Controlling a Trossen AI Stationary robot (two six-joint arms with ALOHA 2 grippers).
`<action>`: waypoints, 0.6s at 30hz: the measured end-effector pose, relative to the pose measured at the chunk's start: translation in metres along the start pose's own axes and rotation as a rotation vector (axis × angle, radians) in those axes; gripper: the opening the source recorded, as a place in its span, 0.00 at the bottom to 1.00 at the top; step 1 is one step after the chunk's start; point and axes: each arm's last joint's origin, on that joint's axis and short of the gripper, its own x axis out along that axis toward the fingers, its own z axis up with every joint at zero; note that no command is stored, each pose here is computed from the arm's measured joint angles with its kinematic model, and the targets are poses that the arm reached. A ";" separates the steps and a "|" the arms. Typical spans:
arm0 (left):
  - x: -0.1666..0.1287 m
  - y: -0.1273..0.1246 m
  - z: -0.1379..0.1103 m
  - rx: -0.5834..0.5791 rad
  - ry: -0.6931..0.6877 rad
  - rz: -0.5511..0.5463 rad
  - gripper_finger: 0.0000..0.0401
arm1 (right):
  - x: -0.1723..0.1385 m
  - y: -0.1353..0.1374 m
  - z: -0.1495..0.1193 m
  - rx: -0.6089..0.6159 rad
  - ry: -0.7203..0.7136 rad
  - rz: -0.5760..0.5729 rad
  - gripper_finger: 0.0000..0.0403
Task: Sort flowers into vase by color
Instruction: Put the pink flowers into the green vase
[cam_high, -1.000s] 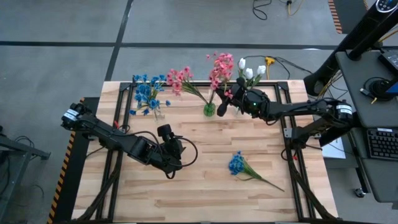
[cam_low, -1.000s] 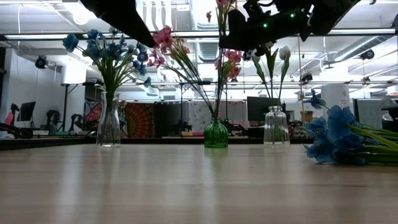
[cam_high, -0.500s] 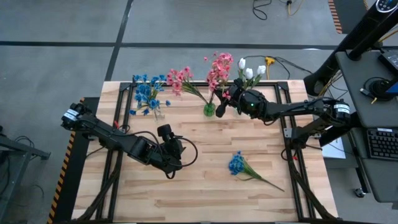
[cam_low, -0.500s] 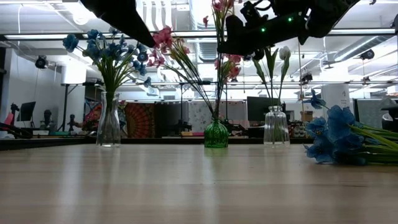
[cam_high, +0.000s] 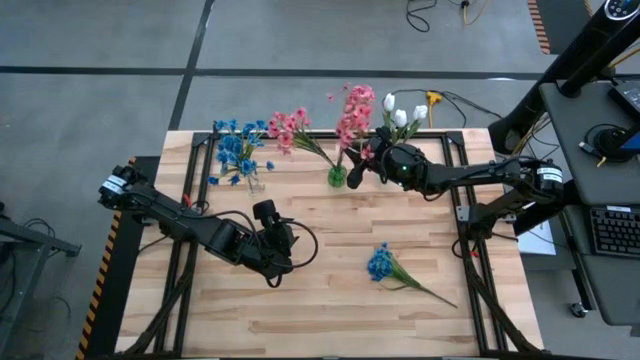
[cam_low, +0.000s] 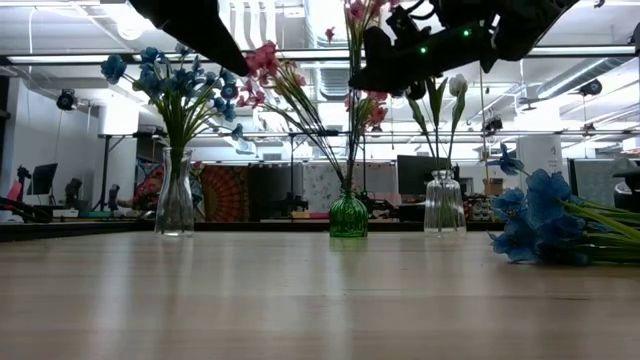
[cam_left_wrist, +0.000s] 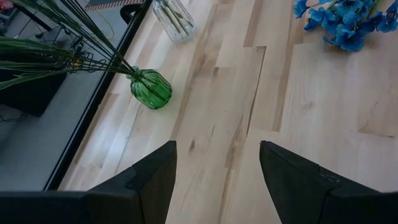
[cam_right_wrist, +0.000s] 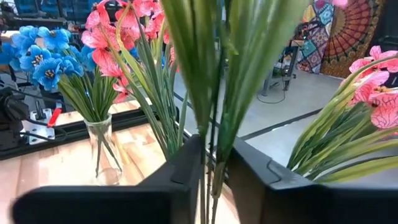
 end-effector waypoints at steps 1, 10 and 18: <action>0.000 0.000 0.000 0.000 0.000 0.000 0.53 | 0.000 0.000 0.000 0.000 0.003 0.000 0.20; 0.000 0.000 0.000 0.000 0.000 0.000 0.53 | 0.000 -0.002 -0.004 0.024 0.049 -0.007 0.42; 0.000 0.000 0.000 0.000 0.000 0.000 0.53 | -0.005 -0.004 -0.006 0.028 0.109 -0.032 0.56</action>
